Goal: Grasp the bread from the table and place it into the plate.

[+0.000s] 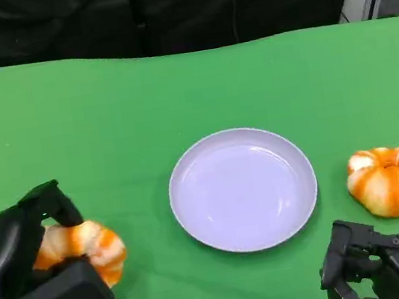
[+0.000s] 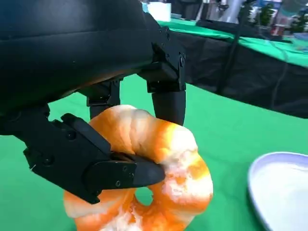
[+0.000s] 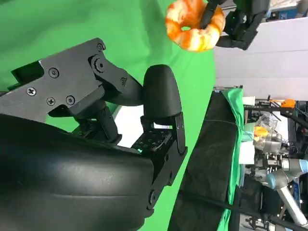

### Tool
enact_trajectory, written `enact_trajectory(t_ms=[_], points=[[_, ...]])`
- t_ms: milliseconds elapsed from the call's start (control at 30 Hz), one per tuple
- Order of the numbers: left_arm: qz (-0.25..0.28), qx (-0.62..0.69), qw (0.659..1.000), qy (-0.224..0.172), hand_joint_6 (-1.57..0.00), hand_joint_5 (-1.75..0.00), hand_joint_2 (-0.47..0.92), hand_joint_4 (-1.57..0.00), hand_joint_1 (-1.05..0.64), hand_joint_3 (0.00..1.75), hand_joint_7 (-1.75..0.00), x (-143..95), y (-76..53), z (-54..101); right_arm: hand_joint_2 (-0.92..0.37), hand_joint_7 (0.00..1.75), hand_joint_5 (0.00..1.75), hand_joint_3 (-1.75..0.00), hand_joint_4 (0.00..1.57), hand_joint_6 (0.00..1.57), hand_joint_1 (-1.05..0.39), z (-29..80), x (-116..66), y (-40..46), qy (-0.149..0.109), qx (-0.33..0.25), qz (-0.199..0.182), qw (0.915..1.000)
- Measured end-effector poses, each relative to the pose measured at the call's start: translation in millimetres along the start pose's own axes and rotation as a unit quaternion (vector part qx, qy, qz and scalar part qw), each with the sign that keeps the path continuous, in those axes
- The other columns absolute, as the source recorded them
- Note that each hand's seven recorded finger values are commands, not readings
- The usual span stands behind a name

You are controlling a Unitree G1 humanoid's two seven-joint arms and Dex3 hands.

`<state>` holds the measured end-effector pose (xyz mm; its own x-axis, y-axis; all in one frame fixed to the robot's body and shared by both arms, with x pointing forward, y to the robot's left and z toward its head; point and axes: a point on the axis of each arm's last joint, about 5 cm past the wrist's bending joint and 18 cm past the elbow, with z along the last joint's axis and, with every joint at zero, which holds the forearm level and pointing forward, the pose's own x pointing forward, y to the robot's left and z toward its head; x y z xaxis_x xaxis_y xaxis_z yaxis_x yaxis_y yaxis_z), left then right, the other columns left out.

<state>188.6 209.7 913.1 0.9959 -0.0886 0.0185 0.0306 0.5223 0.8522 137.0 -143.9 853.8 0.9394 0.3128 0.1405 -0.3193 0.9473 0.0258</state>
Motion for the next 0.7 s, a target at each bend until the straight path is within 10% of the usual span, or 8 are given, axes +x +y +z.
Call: enact_trajectory(t_ms=[500,700], points=[[0.008,-0.021,0.999,-0.042,-0.62,-1.75,0.59,-0.79,-0.04,0.96,-1.74,15.7,8.4,27.0,-0.65,1.53,1.75,-1.05,0.77,0.71,-0.14,0.0,-0.9,0.0,0.000,0.001,0.003,1.0000],[0.005,-0.027,0.994,-0.103,-0.59,-1.75,0.63,-0.78,-0.06,0.89,-1.74,36.8,2.1,59.9,-0.65,1.53,1.75,-1.05,0.76,0.70,-0.14,3.9,-3.0,1.1,-0.003,0.003,0.003,1.0000]])
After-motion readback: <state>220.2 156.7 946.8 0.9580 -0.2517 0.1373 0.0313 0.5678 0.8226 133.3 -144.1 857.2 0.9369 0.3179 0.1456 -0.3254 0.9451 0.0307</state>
